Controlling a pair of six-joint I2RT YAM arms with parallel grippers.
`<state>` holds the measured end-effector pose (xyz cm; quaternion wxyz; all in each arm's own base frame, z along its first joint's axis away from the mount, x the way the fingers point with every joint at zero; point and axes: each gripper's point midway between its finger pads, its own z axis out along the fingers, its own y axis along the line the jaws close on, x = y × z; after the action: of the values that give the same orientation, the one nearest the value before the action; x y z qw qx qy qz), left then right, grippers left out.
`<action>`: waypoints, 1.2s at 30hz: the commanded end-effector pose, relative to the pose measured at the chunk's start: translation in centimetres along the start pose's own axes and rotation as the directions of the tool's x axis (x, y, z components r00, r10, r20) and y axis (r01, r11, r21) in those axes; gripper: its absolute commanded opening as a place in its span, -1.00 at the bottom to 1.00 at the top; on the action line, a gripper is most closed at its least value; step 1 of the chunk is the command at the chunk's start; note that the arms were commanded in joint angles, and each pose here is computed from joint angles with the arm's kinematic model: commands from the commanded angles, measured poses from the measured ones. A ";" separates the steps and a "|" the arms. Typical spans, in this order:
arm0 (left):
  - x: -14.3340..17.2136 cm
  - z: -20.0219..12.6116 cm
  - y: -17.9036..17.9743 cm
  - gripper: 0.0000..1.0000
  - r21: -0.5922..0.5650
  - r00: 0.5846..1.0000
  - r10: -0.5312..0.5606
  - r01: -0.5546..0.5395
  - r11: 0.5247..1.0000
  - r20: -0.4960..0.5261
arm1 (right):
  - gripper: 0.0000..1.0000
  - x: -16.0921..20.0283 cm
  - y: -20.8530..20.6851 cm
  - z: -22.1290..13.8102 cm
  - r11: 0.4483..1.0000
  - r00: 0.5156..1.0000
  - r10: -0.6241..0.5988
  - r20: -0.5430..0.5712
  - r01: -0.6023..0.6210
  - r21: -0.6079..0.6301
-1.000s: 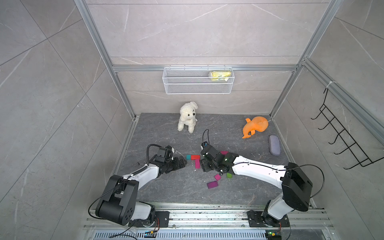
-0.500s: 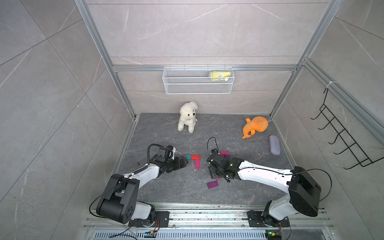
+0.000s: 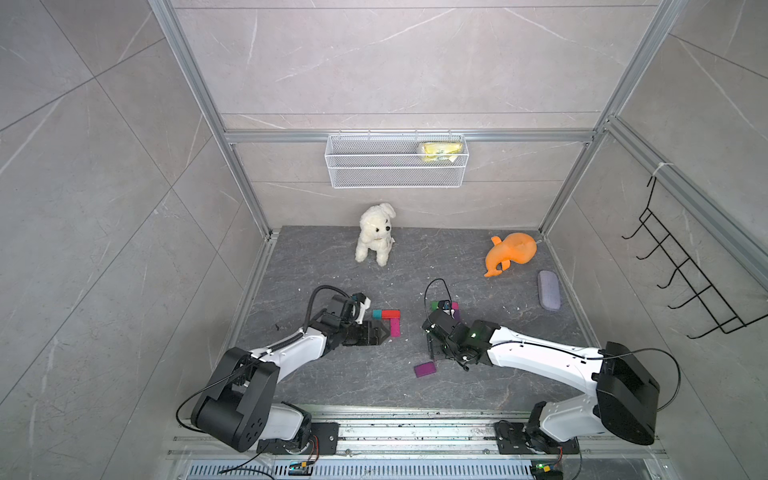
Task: Assemble the number 7 with building blocks
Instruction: Pick up the building block from the center of the board.
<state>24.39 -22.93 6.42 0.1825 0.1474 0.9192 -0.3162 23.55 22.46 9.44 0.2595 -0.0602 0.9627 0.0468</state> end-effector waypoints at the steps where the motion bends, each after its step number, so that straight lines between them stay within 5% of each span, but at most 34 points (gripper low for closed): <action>1: 0.4 -0.3 -2.2 0.82 -0.029 0.972 0.231 -0.232 0.972 -0.041 | 0.49 -3.9 -0.2 -2.7 0.999 0.987 0.034 0.158 -0.031 -0.020; 11: 3.2 1.1 -5.6 0.80 -0.020 0.843 0.523 -0.529 0.848 -0.130 | 1.00 -7.9 -4.1 -6.6 0.996 0.940 0.073 0.333 -0.084 0.019; 19: 5.1 2.3 -8.6 0.82 0.014 0.717 0.677 -0.685 0.728 -0.166 | 1.00 -9.5 -9.4 -8.7 0.977 0.880 0.184 0.438 -0.213 0.018; 36: 6.2 6.6 -11.0 0.59 0.061 0.601 0.761 -0.773 0.631 -0.244 | 1.00 -7.2 -18.2 -9.0 0.888 0.791 0.342 0.507 -0.449 0.100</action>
<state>16.04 -33.74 4.56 0.1840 0.5415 0.8021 -0.1721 28.22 5.10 20.38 0.4801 0.1650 0.8614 0.0143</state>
